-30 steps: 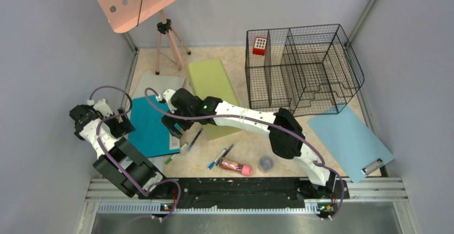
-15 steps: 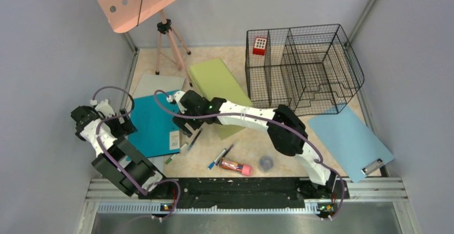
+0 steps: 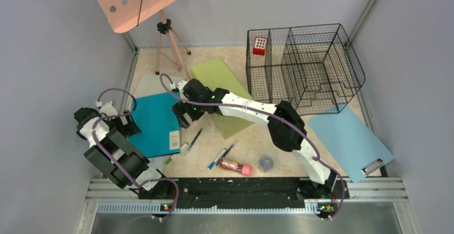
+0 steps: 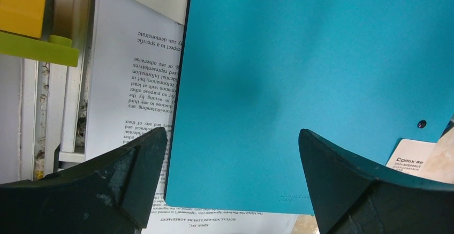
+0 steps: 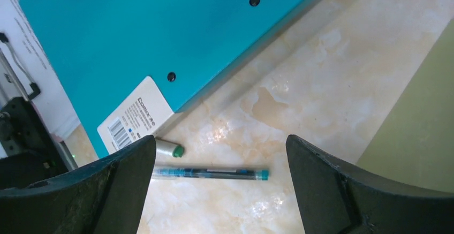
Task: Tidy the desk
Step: Pick up the folder from the corner of the board.
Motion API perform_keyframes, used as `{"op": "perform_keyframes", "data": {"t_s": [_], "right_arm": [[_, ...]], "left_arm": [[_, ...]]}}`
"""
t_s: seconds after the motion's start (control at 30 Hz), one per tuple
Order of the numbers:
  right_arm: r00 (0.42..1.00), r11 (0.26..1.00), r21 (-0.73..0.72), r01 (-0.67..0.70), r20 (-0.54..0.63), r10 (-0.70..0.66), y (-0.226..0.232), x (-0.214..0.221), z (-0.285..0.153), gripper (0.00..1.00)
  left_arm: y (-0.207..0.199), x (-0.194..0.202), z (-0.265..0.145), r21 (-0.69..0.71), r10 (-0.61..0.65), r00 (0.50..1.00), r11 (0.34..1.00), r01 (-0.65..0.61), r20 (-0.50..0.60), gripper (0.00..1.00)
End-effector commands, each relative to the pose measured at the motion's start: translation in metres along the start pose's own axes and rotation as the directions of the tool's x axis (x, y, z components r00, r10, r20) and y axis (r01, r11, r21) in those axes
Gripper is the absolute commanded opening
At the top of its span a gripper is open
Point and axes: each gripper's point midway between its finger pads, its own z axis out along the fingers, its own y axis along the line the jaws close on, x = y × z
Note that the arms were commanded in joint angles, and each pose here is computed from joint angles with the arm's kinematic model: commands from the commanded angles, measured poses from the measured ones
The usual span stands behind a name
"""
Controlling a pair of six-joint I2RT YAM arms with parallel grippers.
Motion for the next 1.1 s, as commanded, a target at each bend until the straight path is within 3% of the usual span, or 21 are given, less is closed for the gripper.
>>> {"op": "perform_keyframes", "data": {"t_s": [0.0,0.27,0.6,0.77,1.07], "right_arm": [[0.997,0.995,-0.058,-0.075,0.02,0.077,0.001,-0.015,0.006,0.91],[0.991,0.983,-0.126,-0.131,-0.004,0.132,0.013,-0.01,0.026,0.92],[0.984,0.968,-0.18,-0.175,-0.049,0.169,0.025,0.003,0.05,0.92],[0.982,0.962,-0.198,-0.187,-0.056,0.179,0.029,0.005,0.056,0.91],[0.982,0.975,-0.122,-0.184,-0.067,0.177,0.028,0.017,0.07,0.9]], "left_arm": [[-0.001,-0.004,0.01,0.02,0.024,0.999,1.0,-0.024,0.022,0.99],[0.004,-0.006,0.018,-0.006,0.026,1.0,1.0,-0.026,0.016,0.99],[0.001,0.013,0.028,-0.001,0.002,0.997,1.0,-0.002,-0.072,0.99],[0.011,0.016,0.028,-0.062,-0.027,0.996,0.998,0.022,-0.09,0.99],[0.021,0.021,0.033,-0.101,-0.052,0.99,0.994,0.039,-0.13,0.99]]}}
